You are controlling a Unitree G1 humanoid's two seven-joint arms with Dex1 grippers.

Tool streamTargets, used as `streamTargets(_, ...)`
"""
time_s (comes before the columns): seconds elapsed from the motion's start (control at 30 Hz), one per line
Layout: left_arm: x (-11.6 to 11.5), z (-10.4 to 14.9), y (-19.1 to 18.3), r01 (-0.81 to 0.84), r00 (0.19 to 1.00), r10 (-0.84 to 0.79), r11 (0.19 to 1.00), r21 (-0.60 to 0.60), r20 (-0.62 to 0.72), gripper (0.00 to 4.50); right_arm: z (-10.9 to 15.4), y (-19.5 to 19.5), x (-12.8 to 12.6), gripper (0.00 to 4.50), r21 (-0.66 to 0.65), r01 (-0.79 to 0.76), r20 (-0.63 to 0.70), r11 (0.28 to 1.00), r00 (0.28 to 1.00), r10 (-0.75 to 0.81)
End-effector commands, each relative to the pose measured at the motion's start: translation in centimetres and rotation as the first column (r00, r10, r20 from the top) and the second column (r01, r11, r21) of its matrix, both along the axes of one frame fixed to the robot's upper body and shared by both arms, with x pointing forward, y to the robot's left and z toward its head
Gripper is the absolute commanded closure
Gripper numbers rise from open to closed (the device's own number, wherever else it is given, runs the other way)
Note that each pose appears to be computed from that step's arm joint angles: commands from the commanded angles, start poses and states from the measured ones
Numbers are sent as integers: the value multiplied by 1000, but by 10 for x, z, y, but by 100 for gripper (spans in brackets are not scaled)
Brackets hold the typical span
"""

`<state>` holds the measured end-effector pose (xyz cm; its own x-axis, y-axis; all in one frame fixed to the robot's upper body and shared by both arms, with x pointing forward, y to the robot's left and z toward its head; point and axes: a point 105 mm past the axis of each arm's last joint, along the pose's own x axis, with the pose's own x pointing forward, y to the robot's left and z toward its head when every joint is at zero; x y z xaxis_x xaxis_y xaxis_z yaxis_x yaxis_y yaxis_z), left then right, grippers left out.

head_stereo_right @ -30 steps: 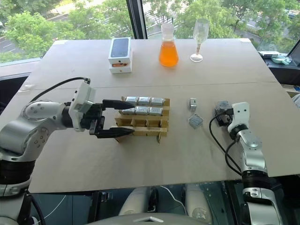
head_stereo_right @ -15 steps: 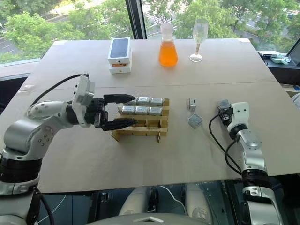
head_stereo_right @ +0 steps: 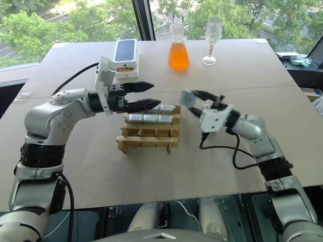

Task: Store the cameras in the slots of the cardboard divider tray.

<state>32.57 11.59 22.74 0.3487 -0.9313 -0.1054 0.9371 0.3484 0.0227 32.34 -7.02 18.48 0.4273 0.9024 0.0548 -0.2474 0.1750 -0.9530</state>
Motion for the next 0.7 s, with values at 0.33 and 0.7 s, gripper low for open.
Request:
streamTargets(0.33,-9,1,-6,108,994,-108,992,72,-5,9,16,41,-16,265,-198,-172,248,965,944,219)
streamTargets(0.7,-15,0,-1,185,983,-179,971,154,-49,252,13,47,-24,265,-235,-225,265,946,921,285)
